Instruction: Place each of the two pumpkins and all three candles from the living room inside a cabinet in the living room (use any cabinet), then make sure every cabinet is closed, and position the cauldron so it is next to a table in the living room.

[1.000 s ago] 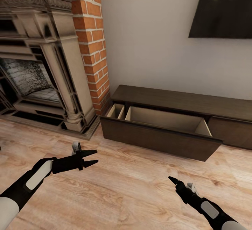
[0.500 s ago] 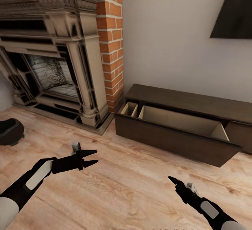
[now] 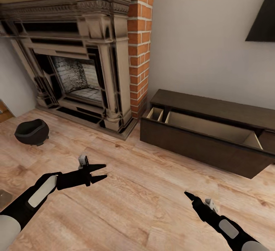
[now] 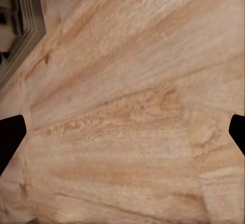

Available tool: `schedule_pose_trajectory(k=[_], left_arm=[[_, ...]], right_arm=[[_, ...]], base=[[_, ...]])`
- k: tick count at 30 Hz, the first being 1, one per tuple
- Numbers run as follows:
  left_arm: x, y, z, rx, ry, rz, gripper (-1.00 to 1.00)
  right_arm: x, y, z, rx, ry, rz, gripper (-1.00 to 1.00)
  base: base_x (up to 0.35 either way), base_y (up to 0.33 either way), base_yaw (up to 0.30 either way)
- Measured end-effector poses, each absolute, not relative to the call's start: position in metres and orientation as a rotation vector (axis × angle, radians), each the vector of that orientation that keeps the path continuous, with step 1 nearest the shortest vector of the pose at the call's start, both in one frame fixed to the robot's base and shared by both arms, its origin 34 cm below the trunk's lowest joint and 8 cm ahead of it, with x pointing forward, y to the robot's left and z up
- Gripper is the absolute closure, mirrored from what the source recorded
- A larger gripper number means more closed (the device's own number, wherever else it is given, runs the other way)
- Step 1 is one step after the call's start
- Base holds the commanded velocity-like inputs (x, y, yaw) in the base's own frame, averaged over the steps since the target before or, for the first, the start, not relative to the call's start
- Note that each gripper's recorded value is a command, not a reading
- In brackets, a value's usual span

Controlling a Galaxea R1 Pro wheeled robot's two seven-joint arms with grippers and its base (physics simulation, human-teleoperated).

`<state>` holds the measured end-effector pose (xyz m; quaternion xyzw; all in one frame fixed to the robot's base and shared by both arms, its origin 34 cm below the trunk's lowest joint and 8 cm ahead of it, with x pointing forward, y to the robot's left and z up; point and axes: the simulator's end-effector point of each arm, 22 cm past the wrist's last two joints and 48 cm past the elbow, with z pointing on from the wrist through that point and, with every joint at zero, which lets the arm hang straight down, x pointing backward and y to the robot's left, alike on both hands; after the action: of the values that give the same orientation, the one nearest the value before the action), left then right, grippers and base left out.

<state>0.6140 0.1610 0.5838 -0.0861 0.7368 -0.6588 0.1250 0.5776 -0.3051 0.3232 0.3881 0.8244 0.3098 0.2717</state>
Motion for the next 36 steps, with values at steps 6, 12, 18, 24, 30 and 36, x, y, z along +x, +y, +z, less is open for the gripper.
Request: schedule_pose_trajectory(k=[6, 12, 18, 24, 30, 36], left_arm=[[0.614, 0.162, 0.584, -0.252, 2.148, -1.917, -1.0], [0.614, 0.162, 0.583, -0.252, 2.149, -1.914, -1.0], [0.615, 0.162, 0.582, -0.255, 2.151, -1.912, -1.0], [0.615, 0.165, 0.564, -0.269, 2.228, -1.834, -1.0], [0.62, 0.197, 0.508, -0.346, 2.465, -1.503, -1.0], [0.635, 0.28, 0.452, -0.538, 2.674, -0.932, -1.0]], right_arm=[[0.575, -0.303, 0.321, 1.028, 2.239, 0.826, -1.0], [0.572, -0.305, 0.316, 0.978, 2.278, 0.771, -1.0], [0.569, -0.309, 0.31, 0.977, 2.299, 0.727, -1.0], [0.555, -0.329, 0.291, 1.029, 2.385, 0.556, -1.0], [0.538, -0.343, 0.277, 1.014, 2.473, 0.419, -1.0], [0.531, -0.347, 0.271, 1.002, 2.505, 0.375, -1.0]], base=[[-0.081, 0.062, 0.213], [-0.006, 0.005, 0.28], [0.0, 0.0, 0.283], [0.0, 0.0, 0.264], [0.0, 0.0, 0.238], [0.0, 0.0, 0.221]])
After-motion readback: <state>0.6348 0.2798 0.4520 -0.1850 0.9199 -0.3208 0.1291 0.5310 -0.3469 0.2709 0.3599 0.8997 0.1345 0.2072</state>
